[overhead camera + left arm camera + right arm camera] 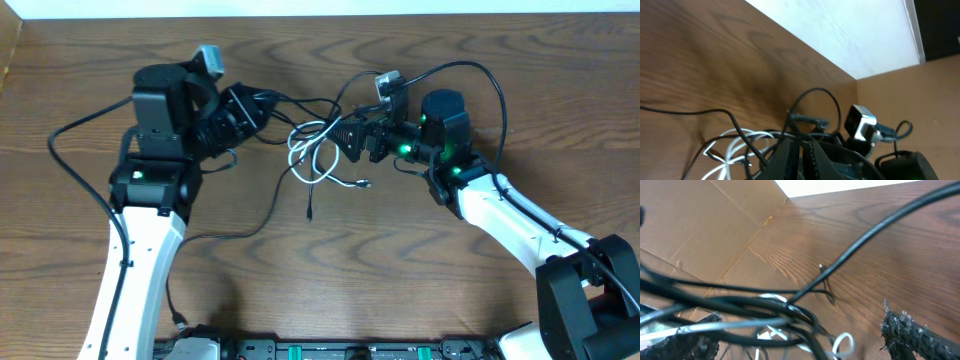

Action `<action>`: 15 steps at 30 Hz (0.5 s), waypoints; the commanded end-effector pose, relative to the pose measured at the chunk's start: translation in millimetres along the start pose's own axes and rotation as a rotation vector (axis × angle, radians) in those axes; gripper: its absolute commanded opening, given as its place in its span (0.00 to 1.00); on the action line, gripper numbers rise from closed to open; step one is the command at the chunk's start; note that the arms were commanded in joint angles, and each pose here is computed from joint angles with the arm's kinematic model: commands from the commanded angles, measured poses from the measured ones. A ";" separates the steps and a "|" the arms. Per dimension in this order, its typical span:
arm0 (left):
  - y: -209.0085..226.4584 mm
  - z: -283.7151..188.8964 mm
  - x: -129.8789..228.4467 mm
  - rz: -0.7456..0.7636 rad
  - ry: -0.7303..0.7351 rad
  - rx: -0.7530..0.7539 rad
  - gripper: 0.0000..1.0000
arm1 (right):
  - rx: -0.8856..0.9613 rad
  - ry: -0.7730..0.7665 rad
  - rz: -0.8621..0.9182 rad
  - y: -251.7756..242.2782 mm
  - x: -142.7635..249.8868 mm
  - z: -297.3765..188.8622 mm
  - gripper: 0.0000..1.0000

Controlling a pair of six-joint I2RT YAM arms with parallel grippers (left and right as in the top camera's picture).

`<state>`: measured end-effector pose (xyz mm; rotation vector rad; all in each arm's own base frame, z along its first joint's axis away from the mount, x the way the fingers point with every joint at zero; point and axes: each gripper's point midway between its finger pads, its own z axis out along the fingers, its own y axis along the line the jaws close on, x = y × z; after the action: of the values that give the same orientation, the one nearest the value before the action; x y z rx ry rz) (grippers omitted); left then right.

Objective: Untangle cables

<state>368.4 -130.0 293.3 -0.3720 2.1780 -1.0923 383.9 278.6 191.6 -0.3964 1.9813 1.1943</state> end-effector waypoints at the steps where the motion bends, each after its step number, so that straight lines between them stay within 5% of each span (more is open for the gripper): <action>1: -18.0 5.8 13.4 0.013 0.036 0.035 0.08 | 0.024 -0.007 0.028 -3.4 1.7 3.4 0.80; 4: -23.5 8.8 21.0 0.029 0.055 0.044 0.08 | 0.022 -0.010 0.025 -2.9 0.8 3.4 0.04; 15: -15.5 9.5 12.9 0.038 0.006 -0.006 0.08 | 0.035 -0.019 0.028 -7.5 -1.8 1.3 0.01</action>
<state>362.2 -153.0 290.5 -0.3283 2.2024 -1.0814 386.7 278.7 191.2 -0.3627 1.9868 1.1845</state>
